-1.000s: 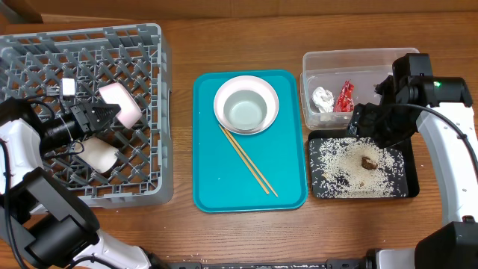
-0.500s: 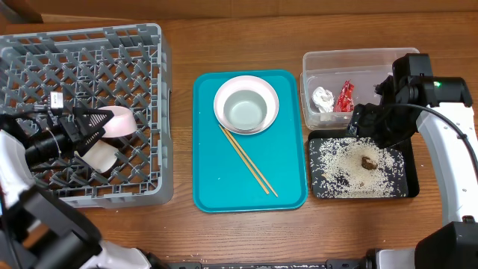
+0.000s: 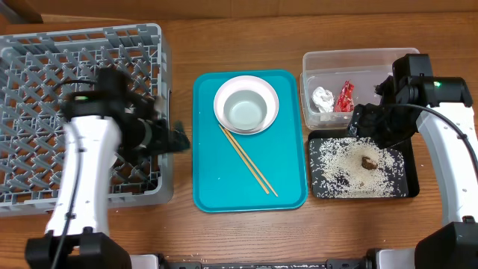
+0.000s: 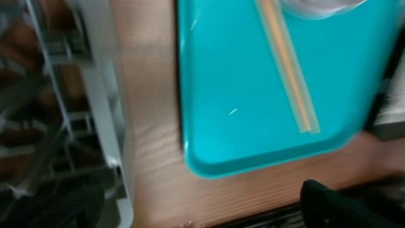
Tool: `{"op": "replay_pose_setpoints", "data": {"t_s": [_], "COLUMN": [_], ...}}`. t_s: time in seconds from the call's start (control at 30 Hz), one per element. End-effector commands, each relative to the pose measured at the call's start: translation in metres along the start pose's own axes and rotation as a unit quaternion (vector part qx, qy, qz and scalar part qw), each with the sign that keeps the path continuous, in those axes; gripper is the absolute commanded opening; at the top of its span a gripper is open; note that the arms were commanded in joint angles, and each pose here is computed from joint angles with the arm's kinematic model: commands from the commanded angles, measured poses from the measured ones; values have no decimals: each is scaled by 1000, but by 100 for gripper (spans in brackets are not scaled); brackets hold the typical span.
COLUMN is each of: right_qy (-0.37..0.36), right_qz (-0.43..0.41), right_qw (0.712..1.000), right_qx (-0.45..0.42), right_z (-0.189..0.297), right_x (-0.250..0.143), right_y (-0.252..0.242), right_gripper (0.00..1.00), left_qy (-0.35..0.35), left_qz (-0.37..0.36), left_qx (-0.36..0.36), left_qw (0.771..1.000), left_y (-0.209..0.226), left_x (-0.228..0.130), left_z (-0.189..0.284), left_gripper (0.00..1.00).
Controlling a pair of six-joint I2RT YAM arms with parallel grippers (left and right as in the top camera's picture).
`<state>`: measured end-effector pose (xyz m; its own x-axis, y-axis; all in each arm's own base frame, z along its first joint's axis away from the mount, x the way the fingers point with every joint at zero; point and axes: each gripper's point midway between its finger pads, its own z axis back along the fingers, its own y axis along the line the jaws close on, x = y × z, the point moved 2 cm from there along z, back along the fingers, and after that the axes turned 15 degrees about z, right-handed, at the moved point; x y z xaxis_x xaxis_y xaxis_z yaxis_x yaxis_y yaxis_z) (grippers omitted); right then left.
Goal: Sort waste into correct bins and load items into the dishwasher
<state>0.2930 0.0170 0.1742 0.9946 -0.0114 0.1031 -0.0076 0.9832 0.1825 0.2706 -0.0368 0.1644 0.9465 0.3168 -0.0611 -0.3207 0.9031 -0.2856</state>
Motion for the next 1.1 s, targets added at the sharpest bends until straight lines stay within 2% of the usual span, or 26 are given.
{"op": "replay_pose_setpoints", "data": {"t_s": [0.0, 0.17, 0.4, 0.47, 0.5, 0.53, 0.6, 0.73, 0.83, 0.97, 1.0, 1.03, 1.07], "right_qy": [-19, -19, -17, -15, -16, -16, -16, -16, -16, -14, -13, -13, -12], "right_qz": [-1, -1, -1, -1, -1, -1, -1, -1, -1, -2, -2, -2, -2], "right_qw": [1000, 1000, 1000, 1000, 1000, 1000, 1000, 1000, 1000, 1000, 1000, 1000, 1000], "right_qx": [-5, -5, -5, -5, -5, -5, -5, -5, -5, -5, -5, -3, 1], "right_z": [10, 10, 10, 10, 10, 10, 10, 10, 10, 10, 10, 10, 10], "right_x": [1, 1, 0, 0, 0, 0, 0, 0, 0, -1, -2, -2, -2], "right_y": [0, 0, 0, 0, 0, 0, 0, 0, 0, 0, 0, 1, 2], "right_gripper": [81, 81, 81, 81, 81, 81, 82, 81, 82, 86, 90, 100, 100], "left_qy": [-27, 17, 65, 67, 67, 67, 65, 53, 11, -70, -94, -119, -135], "left_qz": [71, 92, 103, 103, 103, 103, 103, 101, 88, 71, 66, 56, 48], "left_qx": [157, 183, 191, 192, 192, 192, 191, 185, 160, 118, 105, 87, 74], "left_qw": [985, 979, 974, 974, 974, 974, 974, 976, 983, 988, 988, 987, 987], "left_y": [33, 50, 60, 61, 61, 61, 61, 57, 40, 13, 5, -6, -15], "left_x": [-9, -32, -56, -57, -58, -57, -57, -50, -30, -2, 5, 11, 16], "left_z": [-15, -39, -56, -56, -56, -56, -56, -54, -32, 13, 26, 39, 45], "left_gripper": [94, 74, 69, 60, 59, 60, 72, 82, 100, 100, 100, 100, 100]}}
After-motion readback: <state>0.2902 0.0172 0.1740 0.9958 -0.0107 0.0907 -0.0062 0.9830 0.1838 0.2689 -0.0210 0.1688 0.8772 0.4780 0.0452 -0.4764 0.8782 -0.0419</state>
